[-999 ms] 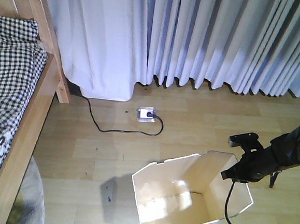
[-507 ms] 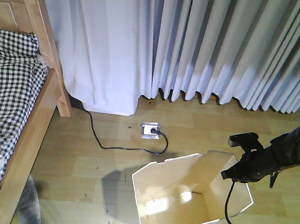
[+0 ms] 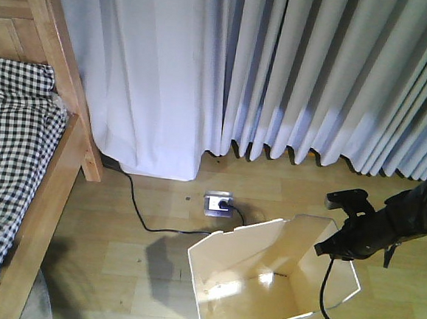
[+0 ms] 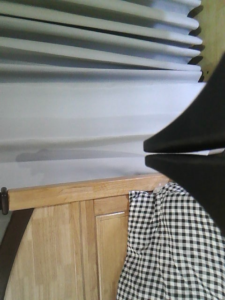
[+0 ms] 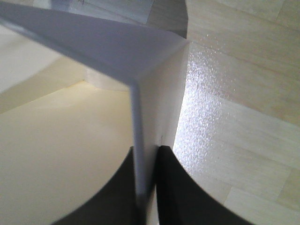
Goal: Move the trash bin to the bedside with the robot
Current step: 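Carry the bin with the right gripper up beside the bed frame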
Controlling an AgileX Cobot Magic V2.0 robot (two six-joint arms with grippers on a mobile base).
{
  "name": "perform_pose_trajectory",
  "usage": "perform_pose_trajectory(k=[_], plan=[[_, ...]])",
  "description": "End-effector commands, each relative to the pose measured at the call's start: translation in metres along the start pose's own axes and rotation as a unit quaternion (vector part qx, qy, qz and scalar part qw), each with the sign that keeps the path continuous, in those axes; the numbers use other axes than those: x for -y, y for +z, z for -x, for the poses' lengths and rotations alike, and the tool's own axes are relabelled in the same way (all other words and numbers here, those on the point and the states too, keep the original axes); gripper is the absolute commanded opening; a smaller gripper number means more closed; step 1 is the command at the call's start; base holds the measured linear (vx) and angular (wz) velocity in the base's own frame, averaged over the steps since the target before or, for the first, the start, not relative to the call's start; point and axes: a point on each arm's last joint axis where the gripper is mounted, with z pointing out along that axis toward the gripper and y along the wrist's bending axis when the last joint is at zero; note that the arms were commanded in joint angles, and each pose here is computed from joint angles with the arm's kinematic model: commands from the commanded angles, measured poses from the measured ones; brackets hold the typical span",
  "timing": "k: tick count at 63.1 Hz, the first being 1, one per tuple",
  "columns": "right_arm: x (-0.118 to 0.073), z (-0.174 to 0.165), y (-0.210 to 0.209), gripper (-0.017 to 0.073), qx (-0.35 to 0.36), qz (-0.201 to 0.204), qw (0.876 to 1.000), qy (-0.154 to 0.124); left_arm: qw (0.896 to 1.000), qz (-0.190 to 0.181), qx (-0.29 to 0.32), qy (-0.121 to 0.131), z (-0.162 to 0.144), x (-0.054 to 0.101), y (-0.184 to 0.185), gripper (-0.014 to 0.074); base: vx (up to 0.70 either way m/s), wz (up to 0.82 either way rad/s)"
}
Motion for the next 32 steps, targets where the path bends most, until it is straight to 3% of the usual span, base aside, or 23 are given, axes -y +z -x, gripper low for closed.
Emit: perform_pose_trajectory(k=[1,32], plan=[[-0.0078,0.019,-0.0224,-0.0006,0.043,0.043,0.998,0.004,0.999,-0.004,0.049,-0.005,0.0138,0.0006,-0.002,-0.0006,0.14,0.03],[-0.0078,0.019,-0.0224,-0.0006,0.043,0.043,0.998,0.004,0.999,-0.004,0.049,-0.005,0.0138,0.0006,-0.002,-0.0006,0.1,0.03]])
